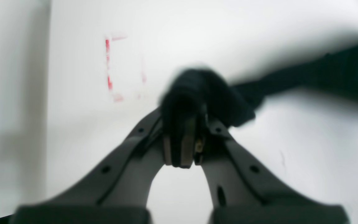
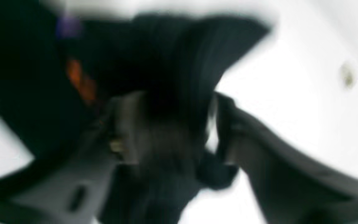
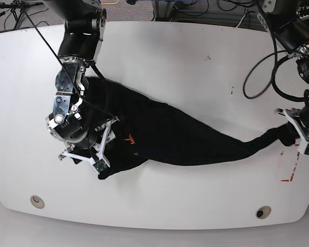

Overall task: Fold the T-shirt properly
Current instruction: 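Drag the grasped fabric with the right gripper away from the left gripper, then release and regrasp the shirt fabric with the right gripper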

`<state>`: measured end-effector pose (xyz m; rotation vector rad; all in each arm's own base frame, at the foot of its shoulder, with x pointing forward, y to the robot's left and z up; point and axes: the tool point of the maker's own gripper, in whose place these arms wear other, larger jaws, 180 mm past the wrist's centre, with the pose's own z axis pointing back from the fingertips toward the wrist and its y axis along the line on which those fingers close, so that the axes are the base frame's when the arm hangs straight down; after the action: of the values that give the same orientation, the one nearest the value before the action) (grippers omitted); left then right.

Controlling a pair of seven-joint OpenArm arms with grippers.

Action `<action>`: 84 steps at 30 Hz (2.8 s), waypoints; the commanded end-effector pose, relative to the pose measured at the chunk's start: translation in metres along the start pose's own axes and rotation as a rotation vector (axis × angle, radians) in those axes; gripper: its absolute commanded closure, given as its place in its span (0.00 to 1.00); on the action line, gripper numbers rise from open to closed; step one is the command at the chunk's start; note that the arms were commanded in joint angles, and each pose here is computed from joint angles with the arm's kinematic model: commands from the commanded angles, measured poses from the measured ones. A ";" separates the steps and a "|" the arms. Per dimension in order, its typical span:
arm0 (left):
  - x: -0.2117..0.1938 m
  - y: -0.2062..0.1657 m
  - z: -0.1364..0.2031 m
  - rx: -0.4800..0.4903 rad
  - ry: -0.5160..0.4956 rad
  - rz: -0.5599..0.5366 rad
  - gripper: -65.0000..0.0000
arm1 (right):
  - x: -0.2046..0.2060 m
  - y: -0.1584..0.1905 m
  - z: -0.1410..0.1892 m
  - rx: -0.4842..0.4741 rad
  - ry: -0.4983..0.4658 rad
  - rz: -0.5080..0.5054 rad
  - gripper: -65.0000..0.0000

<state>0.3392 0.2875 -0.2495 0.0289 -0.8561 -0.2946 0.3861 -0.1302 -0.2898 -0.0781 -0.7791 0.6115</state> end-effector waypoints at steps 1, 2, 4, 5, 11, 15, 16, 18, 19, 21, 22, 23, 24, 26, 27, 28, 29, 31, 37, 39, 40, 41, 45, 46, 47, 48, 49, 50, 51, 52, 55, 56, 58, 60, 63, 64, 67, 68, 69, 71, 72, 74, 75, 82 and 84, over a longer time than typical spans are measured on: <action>0.021 -0.001 0.003 0.009 -0.054 -0.030 1.00 | 0.003 -0.016 0.008 -0.045 -0.010 0.007 0.32; 0.024 -0.001 0.002 0.010 -0.059 -0.037 1.00 | 0.002 -0.019 0.009 -0.054 -0.005 0.006 0.27; 0.031 -0.002 0.003 0.016 -0.070 -0.056 1.00 | -0.002 -0.031 0.016 -0.087 0.003 0.008 0.24; 0.039 -0.003 0.003 0.017 -0.079 -0.078 1.00 | -0.006 -0.051 0.027 -0.137 0.009 0.000 0.26; 0.080 0.003 0.011 0.047 -0.163 -0.116 1.00 | -0.009 -0.095 0.055 -0.251 0.019 -0.018 0.43; 0.106 0.012 0.019 0.068 -0.223 -0.119 1.00 | -0.009 -0.113 0.065 -0.292 0.037 -0.044 0.48; 0.116 0.016 0.022 0.072 -0.244 -0.116 1.00 | -0.010 -0.122 0.070 -0.312 0.052 -0.058 0.46; 0.119 0.016 0.023 0.068 -0.251 -0.114 1.00 | -0.006 -0.122 0.070 -0.311 0.048 -0.061 0.40; 0.119 0.018 0.023 0.070 -0.252 -0.111 1.00 | -0.003 -0.122 0.070 -0.310 0.045 -0.062 0.39; 0.121 0.020 0.024 0.070 -0.254 -0.107 1.00 | 0.002 -0.122 0.071 -0.309 0.037 -0.063 0.37; 0.122 0.021 0.024 0.070 -0.255 -0.105 1.00 | 0.005 -0.122 0.071 -0.310 0.033 -0.064 0.36; 0.123 0.022 0.024 0.070 -0.257 -0.103 1.00 | 0.008 -0.123 0.072 -0.311 0.028 -0.065 0.35; 0.124 0.023 0.025 0.070 -0.258 -0.100 1.00 | 0.010 -0.124 0.073 -0.313 0.024 -0.065 0.35; 0.129 0.026 0.026 0.070 -0.266 -0.095 1.00 | 0.015 -0.128 0.077 -0.327 0.019 -0.062 0.35; 0.137 0.028 0.029 0.077 -0.280 -0.097 1.00 | 0.022 -0.137 0.082 -0.353 0.010 -0.054 0.36; 0.145 0.031 0.032 0.083 -0.293 -0.099 0.99 | 0.028 -0.145 0.089 -0.381 0.002 -0.046 0.37; 0.149 0.032 0.033 0.083 -0.298 -0.096 0.99 | 0.032 -0.149 0.092 -0.391 -0.006 -0.043 0.38; 0.156 0.036 0.035 0.083 -0.308 -0.089 0.99 | 0.041 -0.157 0.099 -0.415 -0.023 -0.035 0.41; 0.176 0.040 0.035 0.068 -0.339 -0.067 0.99 | 0.070 -0.174 0.117 -0.477 -0.066 0.011 0.56; 0.176 0.038 0.029 0.052 -0.338 -0.061 0.99 | 0.081 -0.171 0.119 -0.485 -0.077 0.042 0.58; 0.173 0.037 0.027 0.049 -0.331 -0.059 0.99 | 0.082 -0.167 0.116 -0.477 -0.078 0.048 0.57; 0.170 0.037 0.025 0.045 -0.325 -0.058 0.99 | 0.084 -0.162 0.113 -0.464 -0.079 0.052 0.56; 0.157 0.036 0.019 0.039 -0.300 -0.054 0.99 | 0.088 -0.139 0.094 -0.395 -0.079 0.058 0.53; 0.154 0.036 0.017 0.039 -0.292 -0.053 0.98 | 0.089 -0.132 0.089 -0.374 -0.079 0.056 0.52; 0.150 0.036 0.017 0.040 -0.285 -0.055 0.98 | 0.090 -0.126 0.083 -0.351 -0.076 0.050 0.50; 0.146 0.036 0.016 0.041 -0.278 -0.056 0.98 | 0.090 -0.120 0.077 -0.328 -0.073 0.044 0.49; 0.141 0.038 0.016 0.053 -0.264 -0.064 0.98 | 0.090 -0.110 0.066 -0.287 -0.068 0.035 0.45; 0.135 0.040 0.017 0.066 -0.251 -0.074 0.98 | 0.091 -0.099 0.057 -0.247 -0.063 0.026 0.42; 0.129 0.041 0.017 0.070 -0.239 -0.077 0.98 | 0.091 -0.089 0.047 -0.210 -0.065 0.014 0.36; 0.123 0.042 0.017 0.073 -0.227 -0.081 0.98 | 0.092 -0.079 0.038 -0.172 -0.068 0.003 0.31; 0.108 0.045 0.017 0.082 -0.202 -0.086 0.98 | 0.094 -0.051 0.013 -0.064 -0.076 -0.029 0.19; 0.103 0.045 0.017 0.084 -0.195 -0.087 0.98 | 0.095 -0.043 0.006 -0.031 -0.078 -0.038 0.16; 0.099 0.045 0.017 0.084 -0.197 -0.085 0.99 | 0.097 -0.031 -0.005 0.025 -0.080 -0.049 0.15; 0.085 0.047 0.013 0.081 -0.185 -0.067 0.99 | 0.096 -0.009 -0.025 0.174 -0.076 -0.092 0.21; 0.080 0.047 0.013 0.082 -0.176 -0.061 0.99 | 0.092 -0.001 -0.033 0.225 -0.071 -0.111 0.22; 0.078 0.048 0.013 0.083 -0.176 -0.058 0.99 | 0.091 0.002 -0.034 0.239 -0.071 -0.117 0.23; 0.074 0.049 0.013 0.087 -0.168 -0.053 0.99 | 0.088 0.007 -0.041 0.267 -0.065 -0.134 0.23; 0.072 0.050 0.014 0.091 -0.163 -0.051 0.99 | 0.087 0.008 -0.043 0.274 -0.063 -0.139 0.23; 0.071 0.051 0.015 0.095 -0.159 -0.050 0.99 | 0.086 0.008 -0.045 0.276 -0.062 -0.144 0.23; 0.066 0.055 0.017 0.108 -0.145 -0.037 0.99 | 0.084 0.008 -0.050 0.282 -0.061 -0.157 0.22; 0.062 0.059 0.018 0.115 -0.135 -0.027 0.99 | 0.083 0.008 -0.053 0.286 -0.059 -0.165 0.22; 0.059 0.061 0.020 0.124 -0.130 -0.020 0.99 | 0.083 0.007 -0.057 0.286 -0.066 -0.172 0.20; 0.058 0.062 0.020 0.126 -0.129 -0.017 0.99 | 0.082 0.008 -0.058 0.287 -0.069 -0.178 0.20; 0.045 0.082 0.033 0.170 -0.146 0.062 0.99 | 0.071 0.010 -0.078 0.284 -0.018 -0.162 0.15; 0.043 0.083 0.034 0.175 -0.142 0.067 0.99 | 0.070 0.010 -0.081 0.287 -0.014 -0.172 0.15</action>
<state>0.3611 0.3454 -0.2034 0.0876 -0.9867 -0.1629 0.4586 -0.0697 -0.3261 0.2605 -0.6428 0.5624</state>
